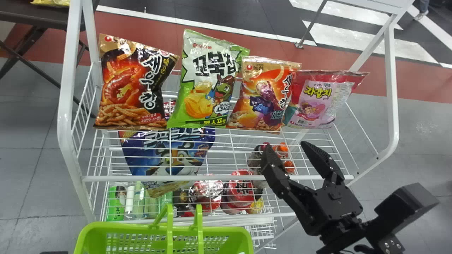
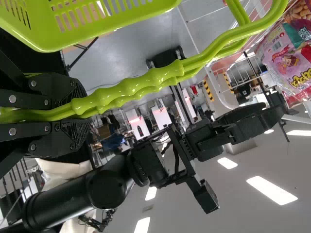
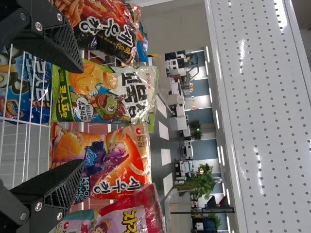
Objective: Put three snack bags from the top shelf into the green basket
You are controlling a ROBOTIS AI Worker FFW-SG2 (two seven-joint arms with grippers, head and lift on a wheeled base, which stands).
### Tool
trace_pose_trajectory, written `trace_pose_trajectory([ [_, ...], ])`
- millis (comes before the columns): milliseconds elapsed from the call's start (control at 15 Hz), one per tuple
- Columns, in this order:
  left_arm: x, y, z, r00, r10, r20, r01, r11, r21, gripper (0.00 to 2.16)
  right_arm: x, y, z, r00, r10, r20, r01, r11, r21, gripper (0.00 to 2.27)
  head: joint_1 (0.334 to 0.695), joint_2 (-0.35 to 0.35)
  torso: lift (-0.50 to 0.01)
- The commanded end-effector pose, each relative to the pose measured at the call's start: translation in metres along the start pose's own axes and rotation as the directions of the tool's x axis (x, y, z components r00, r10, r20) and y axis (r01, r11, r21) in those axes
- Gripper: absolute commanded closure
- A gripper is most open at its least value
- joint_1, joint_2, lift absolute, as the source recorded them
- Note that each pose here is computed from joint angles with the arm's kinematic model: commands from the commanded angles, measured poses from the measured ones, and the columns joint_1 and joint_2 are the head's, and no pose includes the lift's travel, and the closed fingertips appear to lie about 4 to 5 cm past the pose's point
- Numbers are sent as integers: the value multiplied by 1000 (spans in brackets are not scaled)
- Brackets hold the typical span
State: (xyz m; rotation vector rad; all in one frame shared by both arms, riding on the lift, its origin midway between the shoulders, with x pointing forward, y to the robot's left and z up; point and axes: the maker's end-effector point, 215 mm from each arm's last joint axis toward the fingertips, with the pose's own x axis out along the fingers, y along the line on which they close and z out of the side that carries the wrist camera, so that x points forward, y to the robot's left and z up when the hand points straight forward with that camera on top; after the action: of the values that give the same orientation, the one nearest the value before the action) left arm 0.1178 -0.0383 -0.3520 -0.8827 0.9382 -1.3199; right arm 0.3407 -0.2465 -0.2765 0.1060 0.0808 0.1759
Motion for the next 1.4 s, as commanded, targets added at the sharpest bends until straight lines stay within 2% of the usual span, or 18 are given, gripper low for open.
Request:
trace_pose_trajectory([
  [0,1,-1,-1,1000,-2,3,2,1000,-5,1575,2,0,-2,1000,3,-2,-3,1000,0,178,695,-350,-46],
  [867,1,-3,-3,1000,-12,1,12,1000,-9,1575,18,7,-11,1000,25,9,-25,999,23,178,695,-350,-46],
  [1133,2,-4,-5,1000,-13,-18,13,1000,-8,1575,60,37,-24,994,109,-2,-109,991,78,178,695,-350,-46],
  [1267,3,-4,-5,999,-12,-31,12,1000,0,1578,89,50,-18,986,161,31,-163,984,73,178,695,-350,-46],
  [1333,3,-4,-5,999,-12,-31,12,1000,0,1575,110,64,-30,978,207,-3,-206,976,78,174,695,-350,-46],
])
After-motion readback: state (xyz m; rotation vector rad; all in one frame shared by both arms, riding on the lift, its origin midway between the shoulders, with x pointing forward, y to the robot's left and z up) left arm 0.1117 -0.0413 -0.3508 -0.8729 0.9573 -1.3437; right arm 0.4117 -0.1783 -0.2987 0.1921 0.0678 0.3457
